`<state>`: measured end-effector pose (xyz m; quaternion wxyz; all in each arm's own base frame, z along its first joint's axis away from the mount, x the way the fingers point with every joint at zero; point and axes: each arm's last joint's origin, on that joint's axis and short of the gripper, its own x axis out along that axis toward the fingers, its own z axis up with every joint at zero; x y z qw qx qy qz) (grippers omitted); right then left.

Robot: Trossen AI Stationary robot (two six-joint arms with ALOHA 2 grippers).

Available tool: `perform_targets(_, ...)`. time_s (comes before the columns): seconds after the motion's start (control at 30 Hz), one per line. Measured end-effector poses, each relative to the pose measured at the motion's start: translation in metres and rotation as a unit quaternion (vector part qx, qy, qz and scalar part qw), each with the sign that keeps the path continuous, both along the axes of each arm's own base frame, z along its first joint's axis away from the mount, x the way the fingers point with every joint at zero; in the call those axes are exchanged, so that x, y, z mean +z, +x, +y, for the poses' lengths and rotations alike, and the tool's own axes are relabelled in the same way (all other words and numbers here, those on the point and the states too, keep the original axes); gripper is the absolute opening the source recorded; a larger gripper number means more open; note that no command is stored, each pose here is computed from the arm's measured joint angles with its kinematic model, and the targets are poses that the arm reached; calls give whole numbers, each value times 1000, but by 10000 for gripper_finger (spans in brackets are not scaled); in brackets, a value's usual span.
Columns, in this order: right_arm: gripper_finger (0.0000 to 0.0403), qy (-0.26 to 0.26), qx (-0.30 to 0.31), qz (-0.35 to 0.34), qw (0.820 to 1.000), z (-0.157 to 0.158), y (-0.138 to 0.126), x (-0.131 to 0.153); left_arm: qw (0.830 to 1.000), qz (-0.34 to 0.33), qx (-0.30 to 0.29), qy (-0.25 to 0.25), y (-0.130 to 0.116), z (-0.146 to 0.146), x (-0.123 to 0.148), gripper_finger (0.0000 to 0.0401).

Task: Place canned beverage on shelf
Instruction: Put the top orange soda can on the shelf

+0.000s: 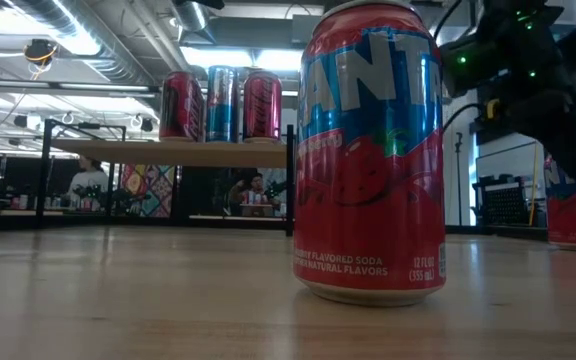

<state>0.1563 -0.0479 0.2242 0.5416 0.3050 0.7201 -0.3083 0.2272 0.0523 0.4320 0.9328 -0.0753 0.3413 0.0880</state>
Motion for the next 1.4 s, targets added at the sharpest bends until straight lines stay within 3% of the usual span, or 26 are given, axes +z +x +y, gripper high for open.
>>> perform_targets(0.1,340,6,2,4,1000,1,-1,-3,1000,0,0,0,0,0,0,334)
perform_targets(0.23,263,12,28,-4,1000,1,0,0,1000,0,0,-2,0,-1,0,334)
perform_targets(0.43,255,-3,114,-95,989,-4,19,24,1000,-1,-19,-14,3,-13,0,334)
perform_targets(0.5,255,-20,165,-145,975,-2,30,35,999,-1,-23,-27,3,-20,0,334)
perform_targets(0.63,255,-56,258,-255,930,6,57,57,998,6,-14,-63,4,-37,-2,334)
perform_targets(0.8,255,-78,334,-319,884,20,93,76,994,35,-9,-101,-2,-57,-5,334)
perform_targets(0.93,255,-81,402,-315,856,34,125,84,990,73,-17,-116,-9,-72,-9,334)
perform_targets(1.07,255,-85,450,-296,839,46,158,90,989,67,-39,-123,-16,-84,-6,334)
perform_targets(1.17,255,-92,471,-269,835,51,182,90,989,51,-59,-126,-26,-91,-11,334)
perform_targets(1.4,255,-84,475,-225,847,52,238,80,982,15,-66,-175,-62,-97,-61,334)
